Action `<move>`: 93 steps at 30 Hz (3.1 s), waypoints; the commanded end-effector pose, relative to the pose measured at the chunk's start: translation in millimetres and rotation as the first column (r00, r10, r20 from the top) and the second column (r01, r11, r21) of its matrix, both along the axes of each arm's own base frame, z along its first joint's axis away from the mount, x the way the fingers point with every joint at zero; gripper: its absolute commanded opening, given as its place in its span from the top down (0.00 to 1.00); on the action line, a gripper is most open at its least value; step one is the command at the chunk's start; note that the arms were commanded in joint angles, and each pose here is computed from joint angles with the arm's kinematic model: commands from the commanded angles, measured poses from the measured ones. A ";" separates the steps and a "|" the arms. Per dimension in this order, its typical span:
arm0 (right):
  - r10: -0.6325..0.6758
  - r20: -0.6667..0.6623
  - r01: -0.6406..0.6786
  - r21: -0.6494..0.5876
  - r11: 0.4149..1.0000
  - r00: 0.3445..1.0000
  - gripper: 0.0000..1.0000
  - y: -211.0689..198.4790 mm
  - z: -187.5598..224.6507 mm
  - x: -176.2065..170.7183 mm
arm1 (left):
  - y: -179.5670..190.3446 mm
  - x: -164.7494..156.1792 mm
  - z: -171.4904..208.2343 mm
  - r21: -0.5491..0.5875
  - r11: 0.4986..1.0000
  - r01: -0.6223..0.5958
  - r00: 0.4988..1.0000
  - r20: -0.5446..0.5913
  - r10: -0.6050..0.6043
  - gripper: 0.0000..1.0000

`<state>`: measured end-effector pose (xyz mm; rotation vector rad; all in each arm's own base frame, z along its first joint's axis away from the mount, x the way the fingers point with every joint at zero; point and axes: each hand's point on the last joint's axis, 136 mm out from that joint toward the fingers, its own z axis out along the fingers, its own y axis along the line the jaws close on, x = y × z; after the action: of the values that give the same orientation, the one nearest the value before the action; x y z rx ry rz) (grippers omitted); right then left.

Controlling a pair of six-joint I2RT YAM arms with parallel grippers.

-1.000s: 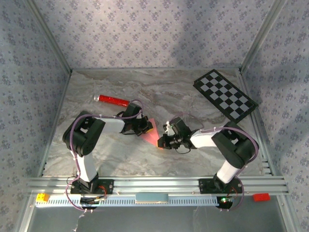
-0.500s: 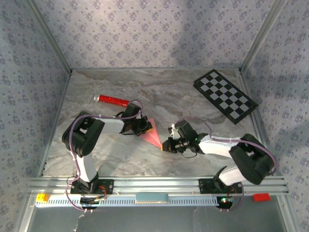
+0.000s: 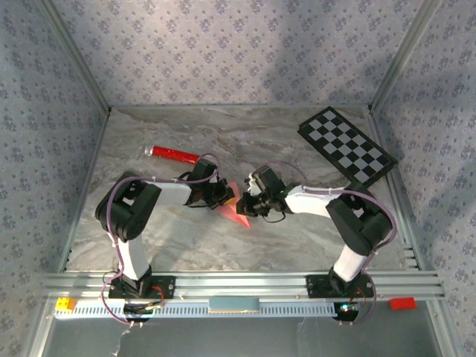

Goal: Fold a paper plane with a square sheet of paper (pick it up from the middle)
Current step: Fourth fold the wing at the center of the table.

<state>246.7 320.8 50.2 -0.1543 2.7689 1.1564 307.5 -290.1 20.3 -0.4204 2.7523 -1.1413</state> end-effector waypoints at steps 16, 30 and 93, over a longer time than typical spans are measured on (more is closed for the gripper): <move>-0.061 -0.127 0.047 -0.108 0.993 0.990 0.98 -27.4 -60.1 -20.5 | 11.4 -6.5 -11.5 0.068 0.998 -0.007 0.999 -0.034 0.009 0.94; -0.111 -0.155 0.089 -0.142 0.986 0.982 1.00 -38.9 -72.4 -25.5 | -5.7 -23.1 41.3 0.008 0.994 0.105 0.993 0.055 -0.105 0.88; -0.108 -0.182 0.073 -0.191 0.979 0.977 1.00 -55.1 -87.4 -44.8 | 63.3 57.4 53.6 0.185 0.983 -0.011 0.987 0.162 -0.019 0.85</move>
<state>244.6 308.9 18.3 -0.0391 2.7332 1.1989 368.2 -220.8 43.1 -0.3588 2.7397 -0.8688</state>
